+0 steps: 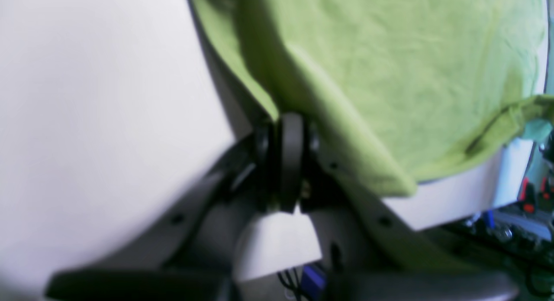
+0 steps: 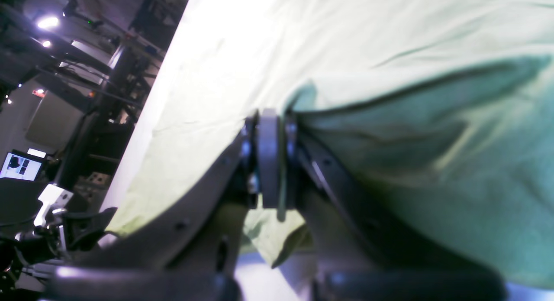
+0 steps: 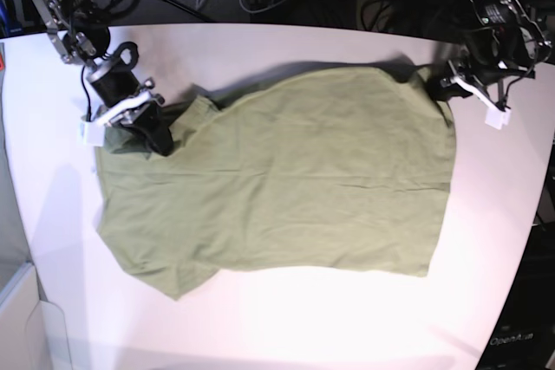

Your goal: Fold the T-shirt properly

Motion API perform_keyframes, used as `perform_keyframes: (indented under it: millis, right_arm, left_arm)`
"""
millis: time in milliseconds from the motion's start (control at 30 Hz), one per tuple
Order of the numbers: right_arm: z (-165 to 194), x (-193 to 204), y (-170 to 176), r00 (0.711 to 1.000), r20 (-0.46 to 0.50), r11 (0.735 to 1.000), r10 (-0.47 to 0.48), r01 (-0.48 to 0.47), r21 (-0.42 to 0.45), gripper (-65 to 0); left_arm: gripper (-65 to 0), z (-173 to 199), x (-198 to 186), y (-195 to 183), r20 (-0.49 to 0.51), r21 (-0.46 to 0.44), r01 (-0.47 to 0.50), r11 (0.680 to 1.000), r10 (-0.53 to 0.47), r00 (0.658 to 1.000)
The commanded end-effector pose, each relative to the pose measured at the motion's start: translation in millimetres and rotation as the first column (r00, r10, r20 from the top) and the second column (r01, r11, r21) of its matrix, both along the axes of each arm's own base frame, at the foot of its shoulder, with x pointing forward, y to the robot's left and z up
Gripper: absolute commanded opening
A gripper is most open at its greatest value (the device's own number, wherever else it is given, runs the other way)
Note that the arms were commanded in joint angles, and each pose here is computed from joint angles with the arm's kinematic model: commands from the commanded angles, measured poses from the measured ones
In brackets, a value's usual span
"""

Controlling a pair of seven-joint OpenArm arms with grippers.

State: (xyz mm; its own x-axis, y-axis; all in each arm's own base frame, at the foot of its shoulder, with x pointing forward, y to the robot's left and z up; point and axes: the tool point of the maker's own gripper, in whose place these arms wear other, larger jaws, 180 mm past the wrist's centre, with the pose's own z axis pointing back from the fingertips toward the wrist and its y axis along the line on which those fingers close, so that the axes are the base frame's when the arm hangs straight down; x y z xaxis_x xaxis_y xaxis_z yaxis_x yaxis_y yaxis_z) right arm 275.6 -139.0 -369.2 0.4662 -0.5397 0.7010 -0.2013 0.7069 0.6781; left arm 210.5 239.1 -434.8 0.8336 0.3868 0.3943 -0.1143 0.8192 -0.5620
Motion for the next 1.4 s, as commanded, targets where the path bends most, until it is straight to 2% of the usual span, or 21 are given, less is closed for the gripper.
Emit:
perform_keyframes:
  millis: [0,233,367,967,1100,1167,1233,1367]
  right_arm:
    - [14.0,7.6,-4.6,0.999,0.046,1.0,-0.009,0.009,0.013,-63.8]
    - [19.4,15.0,-2.9,0.998,0.065,1.0,-0.004,0.003,0.014,-63.8]
    - [22.7,19.1,-2.4,0.997,0.077,1.0,-0.003,0.002,0.014,-63.7]
    - [18.9,51.2,-6.5,0.998,0.061,1.0,0.015,-0.014,-0.023,-63.7]
    - [17.3,49.9,-6.5,0.998,0.057,1.0,0.015,-0.013,-0.023,-63.8]
    - [16.8,49.4,-6.5,0.998,0.055,1.0,0.015,-0.013,-0.023,-63.8]
    - [14.5,47.0,-6.0,0.999,0.048,1.0,0.016,-0.015,-0.023,-63.8]
    - [13.0,45.3,-5.6,0.999,0.044,1.0,0.016,-0.015,-0.021,-63.8]
  left_arm:
    - [-61.0,9.8,7.6,5.5,0.038,0.004,-0.003,1.0,0.002,0.999]
    - [-61.0,23.0,17.4,7.2,0.103,-0.034,-0.018,0.999,0.021,0.994]
    - [-61.0,34.0,23.2,21.3,0.154,-0.051,-0.081,0.995,0.088,0.984]
    - [-61.1,61.7,71.2,17.6,0.261,-0.071,-0.072,0.995,0.088,0.961]
    - [-61.3,54.0,65.6,19.8,0.222,-0.036,-0.066,0.997,0.072,0.972]
    - [-60.9,39.6,49.5,19.9,0.142,-0.005,-0.033,0.999,0.033,0.989]
    - [-60.9,36.1,33.9,33.9,0.104,0.044,-0.022,0.999,0.018,0.994]
    - [-60.8,32.4,7.4,53.5,0.059,0.078,-0.02,0.997,0.015,0.998]
